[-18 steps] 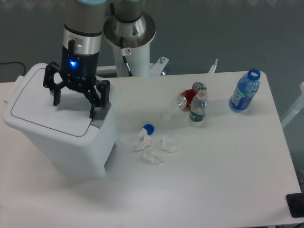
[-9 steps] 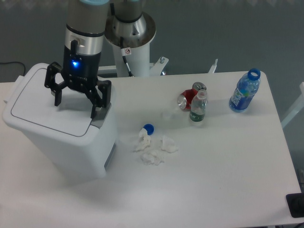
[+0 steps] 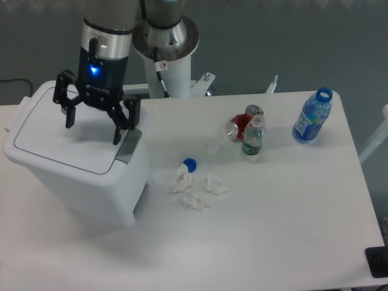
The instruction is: Close the trash can
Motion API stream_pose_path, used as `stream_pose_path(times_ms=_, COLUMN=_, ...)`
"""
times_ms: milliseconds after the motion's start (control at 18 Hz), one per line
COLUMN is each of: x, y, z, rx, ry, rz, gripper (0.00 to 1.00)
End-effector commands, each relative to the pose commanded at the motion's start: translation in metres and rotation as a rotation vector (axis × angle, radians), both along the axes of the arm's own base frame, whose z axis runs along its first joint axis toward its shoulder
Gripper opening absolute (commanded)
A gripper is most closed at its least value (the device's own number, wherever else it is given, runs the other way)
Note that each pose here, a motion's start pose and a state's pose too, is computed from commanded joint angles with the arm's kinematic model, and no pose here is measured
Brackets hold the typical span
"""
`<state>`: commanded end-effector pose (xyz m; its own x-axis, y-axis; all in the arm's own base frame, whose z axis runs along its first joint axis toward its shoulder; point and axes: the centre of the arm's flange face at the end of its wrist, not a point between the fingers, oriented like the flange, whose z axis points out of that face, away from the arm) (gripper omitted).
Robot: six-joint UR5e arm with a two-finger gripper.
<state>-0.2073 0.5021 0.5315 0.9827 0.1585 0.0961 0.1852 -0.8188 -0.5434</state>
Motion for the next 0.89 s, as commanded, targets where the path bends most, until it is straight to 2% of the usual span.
stream_pose_path(times_ms=111, x=-0.016, y=-0.006, z=0.010, rx=0.014, ry=0.017, rz=0.023, gripper=1.00)
stream_pose_path(times_ms=333, x=-0.060, y=-0.029, z=0.008, rx=0.000, ry=0.095, rz=-0.007, gripper=1.00)
stream_pose_path(times_ms=500, x=-0.100, y=-0.049, z=0.003, rx=-0.016, ry=0.120, rz=0.028, gripper=1.00)
stream_pose_path(times_ms=611, x=-0.117, y=-0.056, z=-0.007, rx=-0.065, ry=0.157, rz=0.021, gripper=1.00)
stream_pose_path(times_ms=778, x=-0.142, y=-0.057, z=-0.031, rx=-0.195, ry=0.266, rz=-0.053, gripper=1.00)
stream_pose_path(times_ms=889, x=-0.159, y=-0.058, z=-0.039, rx=-0.235, ry=0.294, rz=-0.078, gripper=1.00)
